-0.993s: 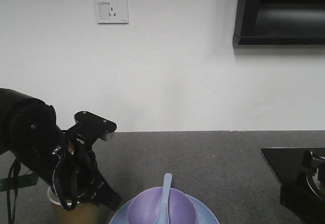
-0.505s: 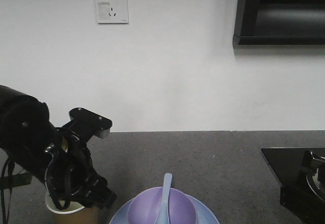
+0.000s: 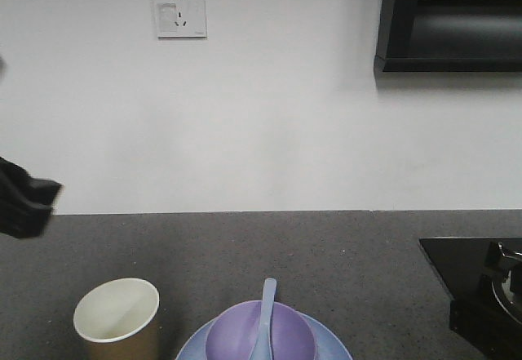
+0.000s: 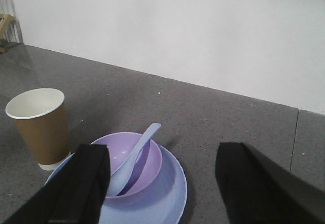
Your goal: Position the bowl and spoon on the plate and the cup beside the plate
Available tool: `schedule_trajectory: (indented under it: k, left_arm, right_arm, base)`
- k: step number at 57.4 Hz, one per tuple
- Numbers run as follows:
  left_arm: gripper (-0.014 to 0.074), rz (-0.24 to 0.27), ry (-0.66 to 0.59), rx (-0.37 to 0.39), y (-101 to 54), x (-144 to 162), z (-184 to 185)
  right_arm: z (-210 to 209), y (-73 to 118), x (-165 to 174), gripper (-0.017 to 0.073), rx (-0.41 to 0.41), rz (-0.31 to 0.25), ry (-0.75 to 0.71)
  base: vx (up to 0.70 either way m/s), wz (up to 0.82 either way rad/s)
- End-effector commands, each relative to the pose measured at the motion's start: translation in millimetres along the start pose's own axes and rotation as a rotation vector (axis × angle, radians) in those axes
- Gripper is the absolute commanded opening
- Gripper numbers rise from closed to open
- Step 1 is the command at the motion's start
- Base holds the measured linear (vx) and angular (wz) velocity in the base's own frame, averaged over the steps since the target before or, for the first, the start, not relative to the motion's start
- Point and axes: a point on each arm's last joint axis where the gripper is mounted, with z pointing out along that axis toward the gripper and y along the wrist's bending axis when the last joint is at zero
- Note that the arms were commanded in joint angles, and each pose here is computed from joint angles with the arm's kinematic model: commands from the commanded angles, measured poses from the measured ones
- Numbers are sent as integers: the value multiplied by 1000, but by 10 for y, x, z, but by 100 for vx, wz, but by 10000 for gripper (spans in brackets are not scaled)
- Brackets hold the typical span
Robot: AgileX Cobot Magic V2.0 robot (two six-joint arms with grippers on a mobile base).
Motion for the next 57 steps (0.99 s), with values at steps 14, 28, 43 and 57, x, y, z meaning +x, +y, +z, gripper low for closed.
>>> schedule_trajectory:
  k: [14, 28, 43, 57]
  left_arm:
    - [70, -27, -304, -83, 224, 482, -794]
    - [-7, -39, -409, -71, 206, 942, -981]
    - [-7, -51, -406, -80, 234, 1035, -1071]
    - [-7, -50, -417, -79, 232, 1024, -1073]
  right_arm:
    - [-29, -15, -151, 514, 21, -3, -96]
    - [-29, -15, -151, 514, 21, -3, -96]
    - [-29, -15, -151, 514, 21, -3, -96]
    - [-29, -15, -151, 514, 21, -3, -96]
  base:
    - [0, 0]
    - [0, 0]
    - [0, 0]
    - [0, 0]
